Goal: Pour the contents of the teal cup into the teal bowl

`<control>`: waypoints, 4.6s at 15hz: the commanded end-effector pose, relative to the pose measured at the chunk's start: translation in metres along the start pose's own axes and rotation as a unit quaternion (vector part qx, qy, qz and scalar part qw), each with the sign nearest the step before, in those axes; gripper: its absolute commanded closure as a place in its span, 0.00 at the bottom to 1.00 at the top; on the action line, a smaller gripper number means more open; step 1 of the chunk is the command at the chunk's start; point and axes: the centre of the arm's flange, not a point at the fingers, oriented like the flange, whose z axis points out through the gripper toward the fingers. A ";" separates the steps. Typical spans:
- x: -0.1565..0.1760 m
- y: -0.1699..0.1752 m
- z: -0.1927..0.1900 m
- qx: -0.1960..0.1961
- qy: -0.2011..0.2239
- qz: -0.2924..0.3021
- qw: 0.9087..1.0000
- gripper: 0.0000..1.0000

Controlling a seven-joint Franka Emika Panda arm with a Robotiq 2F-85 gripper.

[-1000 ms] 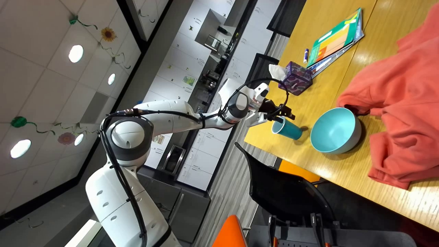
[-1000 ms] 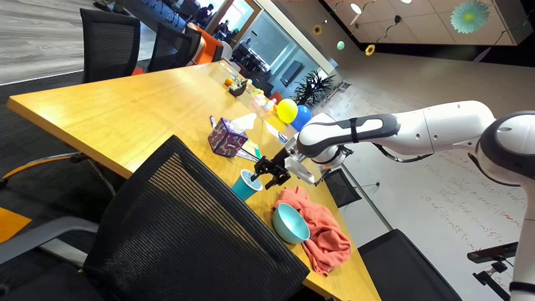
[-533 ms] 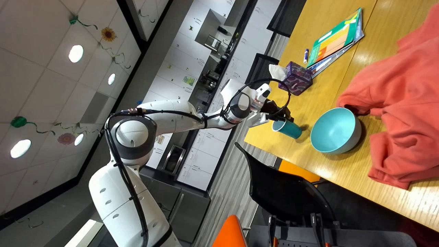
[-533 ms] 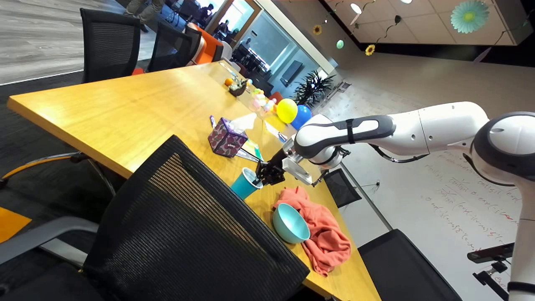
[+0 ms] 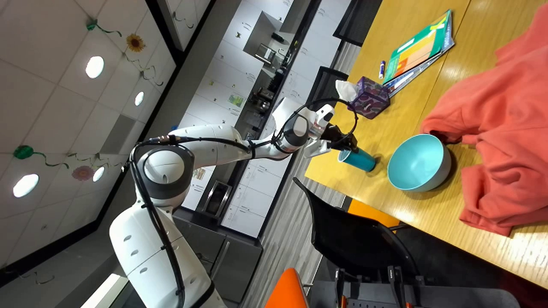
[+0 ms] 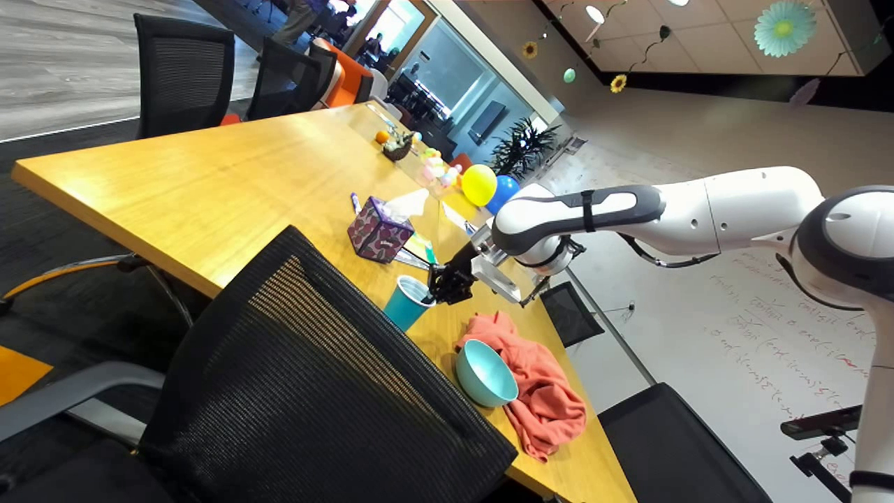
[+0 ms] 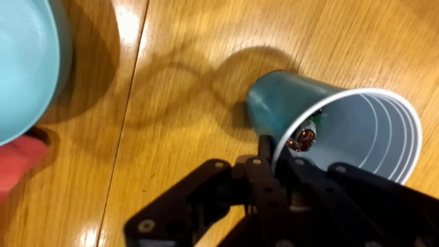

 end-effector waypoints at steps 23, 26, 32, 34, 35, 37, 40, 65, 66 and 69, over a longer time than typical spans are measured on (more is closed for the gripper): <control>-0.048 0.070 -0.153 -0.207 0.065 0.190 0.957 0.99; -0.047 0.091 -0.144 -0.266 0.059 0.208 0.939 0.99; -0.049 0.114 -0.123 -0.408 0.008 0.209 0.889 0.99; -0.050 0.114 -0.113 -0.459 -0.009 0.196 0.866 0.99; -0.050 0.114 -0.109 -0.482 -0.016 0.190 0.855 0.99; -0.048 0.109 -0.097 -0.520 -0.023 0.178 0.835 0.99; -0.038 0.099 -0.072 -0.558 -0.020 0.167 0.812 0.99; -0.062 0.091 -0.002 -0.643 -0.061 0.154 0.748 0.99; -0.062 0.089 0.003 -0.652 -0.065 0.154 0.739 0.99; -0.061 0.087 0.014 -0.674 -0.078 0.147 0.720 0.99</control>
